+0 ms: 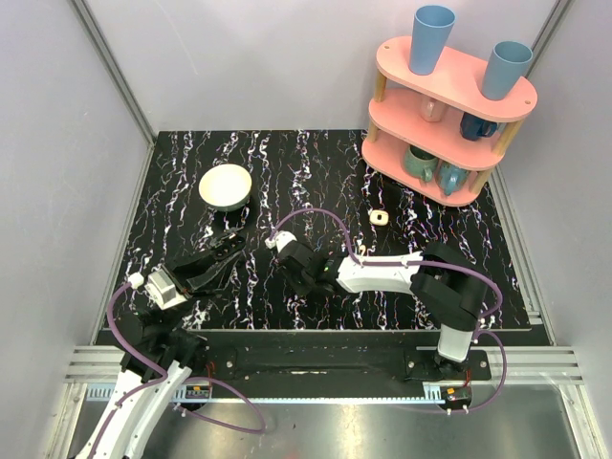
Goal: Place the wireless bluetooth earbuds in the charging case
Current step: Pick up the right earbud from the center of the board, then insert the right earbud into the right side groove of the charging case.
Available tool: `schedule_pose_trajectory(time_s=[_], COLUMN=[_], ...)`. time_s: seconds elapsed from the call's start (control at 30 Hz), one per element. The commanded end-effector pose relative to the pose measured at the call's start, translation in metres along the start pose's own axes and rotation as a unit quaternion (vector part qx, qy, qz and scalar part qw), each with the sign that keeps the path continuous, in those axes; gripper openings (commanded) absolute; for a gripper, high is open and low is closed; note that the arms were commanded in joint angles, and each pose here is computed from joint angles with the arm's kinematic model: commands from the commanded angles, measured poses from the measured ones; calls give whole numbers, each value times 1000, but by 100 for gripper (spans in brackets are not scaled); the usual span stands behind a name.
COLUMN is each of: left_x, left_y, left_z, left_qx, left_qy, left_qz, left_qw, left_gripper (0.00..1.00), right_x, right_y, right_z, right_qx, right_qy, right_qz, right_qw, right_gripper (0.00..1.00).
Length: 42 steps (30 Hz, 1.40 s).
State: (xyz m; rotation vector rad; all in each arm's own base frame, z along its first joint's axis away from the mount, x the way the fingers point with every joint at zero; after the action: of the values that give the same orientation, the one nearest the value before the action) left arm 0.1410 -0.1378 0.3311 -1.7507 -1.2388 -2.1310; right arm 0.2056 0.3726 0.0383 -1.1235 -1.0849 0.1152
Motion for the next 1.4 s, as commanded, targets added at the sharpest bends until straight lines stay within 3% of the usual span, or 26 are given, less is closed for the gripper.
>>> schedule_pose_trajectory(time_s=[0.0, 0.33, 0.4, 0.53, 0.83, 1.03, 1.17, 1.37], left_x=[24, 24, 24, 24, 26, 21, 19, 10], left_y=[1, 1, 1, 1, 1, 3, 4, 9], left_z=[-8, -8, -8, -8, -10, -13, -17, -35], left_qx=[-16, -16, -15, -15, -22, -35, -49, -110], left_qy=[13, 13, 13, 13, 15, 9, 5, -11], left_qz=[-35, -36, -35, -36, -37, -25, -21, 11], left_qw=[999, 999, 999, 999, 999, 999, 999, 994], left_gripper=[0, 0, 0, 0, 0, 0, 0, 0], right_x=[15, 15, 16, 24, 86, 110, 125, 134], right_y=[1, 3, 2, -9, -107, -193, -257, -305], right_z=[7, 12, 11, 9, 0, 4, 7, 26], right_qx=[20, 33, 29, 28, 51, 98, 119, 176], right_qy=[12, 14, 11, 3, -66, -169, -229, -323], right_qz=[-18, -15, -17, -33, -170, -275, -352, -377], right_qw=[1000, 999, 999, 999, 982, 941, 900, 850], right_gripper=[21, 20, 13, 11, 7, 0, 0, 0])
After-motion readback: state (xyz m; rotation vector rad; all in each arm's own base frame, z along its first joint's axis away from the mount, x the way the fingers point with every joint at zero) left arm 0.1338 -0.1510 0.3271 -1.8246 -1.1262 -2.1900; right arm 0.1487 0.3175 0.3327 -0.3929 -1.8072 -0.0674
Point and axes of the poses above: each gripper's point midway between its finger pads, its own y axis out along the fingers, its own z axis along the line the jaws close on, x = y × z, the point moved 1 cm from there along -y, back along the fingers, and after that the axes turned 5 degrees about -y, right-handed, at the moved point
